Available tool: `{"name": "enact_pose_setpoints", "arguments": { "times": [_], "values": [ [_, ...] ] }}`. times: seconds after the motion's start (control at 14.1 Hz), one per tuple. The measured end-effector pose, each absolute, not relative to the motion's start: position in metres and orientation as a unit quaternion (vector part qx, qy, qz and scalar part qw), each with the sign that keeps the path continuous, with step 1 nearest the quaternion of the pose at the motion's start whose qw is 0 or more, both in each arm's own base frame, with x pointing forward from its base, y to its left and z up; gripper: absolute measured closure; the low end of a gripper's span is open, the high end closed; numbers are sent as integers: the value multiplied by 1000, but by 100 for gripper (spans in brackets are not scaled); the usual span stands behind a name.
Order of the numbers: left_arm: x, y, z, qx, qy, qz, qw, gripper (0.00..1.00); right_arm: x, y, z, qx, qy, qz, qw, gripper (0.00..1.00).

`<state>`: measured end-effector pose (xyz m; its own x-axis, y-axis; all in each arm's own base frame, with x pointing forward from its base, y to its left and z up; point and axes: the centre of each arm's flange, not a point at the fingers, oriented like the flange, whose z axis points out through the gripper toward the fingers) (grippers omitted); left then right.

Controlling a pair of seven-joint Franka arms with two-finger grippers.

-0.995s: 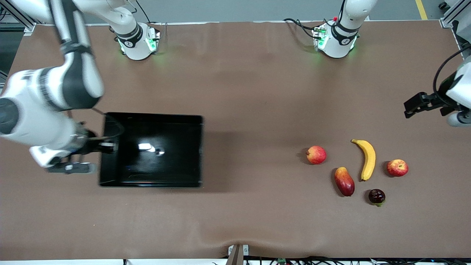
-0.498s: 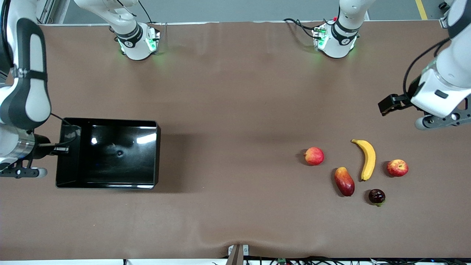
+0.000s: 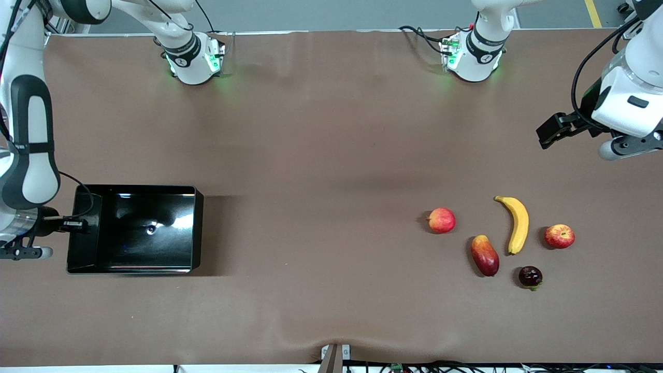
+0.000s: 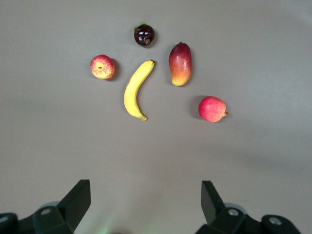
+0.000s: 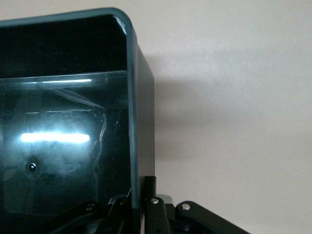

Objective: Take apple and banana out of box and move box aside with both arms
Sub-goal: 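Open the right gripper and release the tray rim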

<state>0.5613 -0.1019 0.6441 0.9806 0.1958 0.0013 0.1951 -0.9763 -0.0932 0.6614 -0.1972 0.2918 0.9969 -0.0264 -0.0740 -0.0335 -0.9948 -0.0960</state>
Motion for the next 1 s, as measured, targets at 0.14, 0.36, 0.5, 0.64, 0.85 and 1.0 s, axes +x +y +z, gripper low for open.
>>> {"name": "enact_pose_setpoints", "arguments": {
  "times": [0.14, 0.36, 0.5, 0.64, 0.85, 1.0],
  "values": [
    [553, -93, 638, -995, -87, -7, 41, 0, 655, -204, 268, -997, 35, 26, 57, 95],
    [531, -75, 639, -998, -59, -20, 22, 0, 642, -207, 239, -997, 50, 12, 52, 95],
    [519, -70, 644, -998, -49, -22, 20, 0, 640, -205, 234, -998, 43, 13, 53, 90],
    [515, -75, 644, -999, -42, -22, 21, 0, 642, -200, 235, -998, 30, 11, 56, 70],
    [517, -74, 639, -999, -43, -17, 21, 0, 647, -194, 254, -998, 8, 3, 60, 40],
    [521, -73, 637, -999, -44, -16, 21, 0, 653, -179, 296, -997, -20, 1, 69, 17]
  ]
}}
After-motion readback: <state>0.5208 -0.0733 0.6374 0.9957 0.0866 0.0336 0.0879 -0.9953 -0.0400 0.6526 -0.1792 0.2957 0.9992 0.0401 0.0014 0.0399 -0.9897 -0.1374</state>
